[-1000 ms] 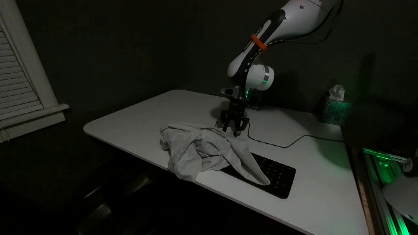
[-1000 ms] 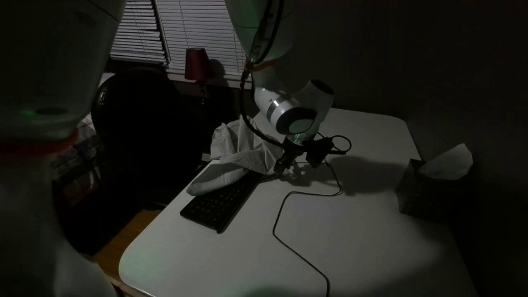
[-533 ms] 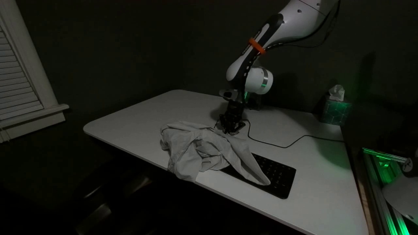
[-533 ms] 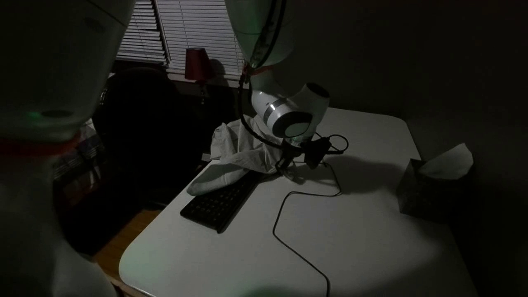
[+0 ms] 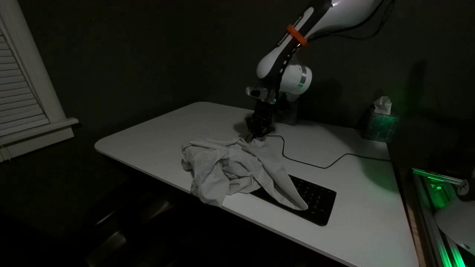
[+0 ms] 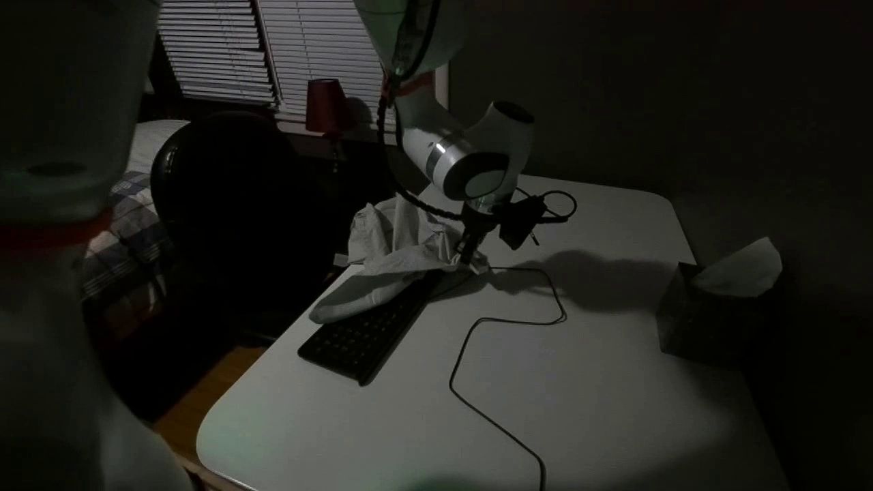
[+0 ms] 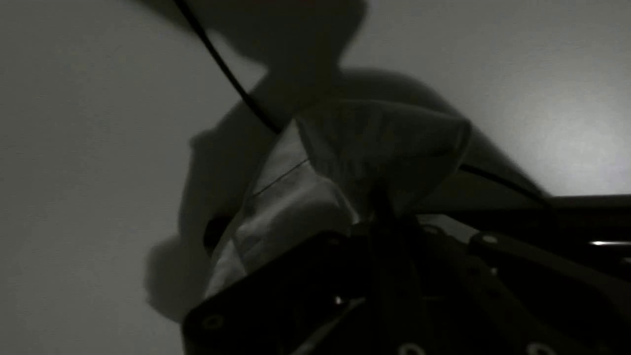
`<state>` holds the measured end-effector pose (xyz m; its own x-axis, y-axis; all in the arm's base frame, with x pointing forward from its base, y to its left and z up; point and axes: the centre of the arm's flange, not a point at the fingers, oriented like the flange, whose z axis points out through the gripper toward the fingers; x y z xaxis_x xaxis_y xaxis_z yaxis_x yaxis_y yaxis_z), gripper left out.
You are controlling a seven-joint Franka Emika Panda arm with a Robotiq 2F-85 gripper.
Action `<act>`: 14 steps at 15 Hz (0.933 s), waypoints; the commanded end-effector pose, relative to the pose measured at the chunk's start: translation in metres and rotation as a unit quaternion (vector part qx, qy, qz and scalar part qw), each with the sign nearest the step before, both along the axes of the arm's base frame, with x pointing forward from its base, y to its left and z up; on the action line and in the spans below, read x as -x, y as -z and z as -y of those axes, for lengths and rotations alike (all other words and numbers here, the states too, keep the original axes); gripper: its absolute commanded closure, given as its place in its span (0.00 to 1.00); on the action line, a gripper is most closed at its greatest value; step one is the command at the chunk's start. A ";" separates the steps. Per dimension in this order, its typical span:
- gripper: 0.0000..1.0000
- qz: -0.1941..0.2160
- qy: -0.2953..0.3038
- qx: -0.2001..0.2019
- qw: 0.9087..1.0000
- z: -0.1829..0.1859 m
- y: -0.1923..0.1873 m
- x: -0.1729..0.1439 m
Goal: Move the white cloth to the right
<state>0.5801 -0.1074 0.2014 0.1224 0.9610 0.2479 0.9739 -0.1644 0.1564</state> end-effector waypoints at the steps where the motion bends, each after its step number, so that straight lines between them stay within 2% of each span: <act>1: 0.99 0.028 0.040 0.021 0.999 -0.014 -0.060 0.020; 2: 0.99 0.042 0.063 0.014 0.997 -0.014 -0.079 0.021; 6: 0.99 0.123 0.128 0.049 0.983 -0.007 -0.146 0.031; 11: 0.99 0.246 0.170 0.088 0.950 0.018 -0.237 0.060; 12: 0.99 0.254 0.183 0.084 0.946 0.022 -0.250 0.066; 13: 0.99 0.274 0.193 0.097 0.937 0.028 -0.265 0.072; 14: 0.99 0.278 0.213 0.082 0.933 0.032 -0.275 0.079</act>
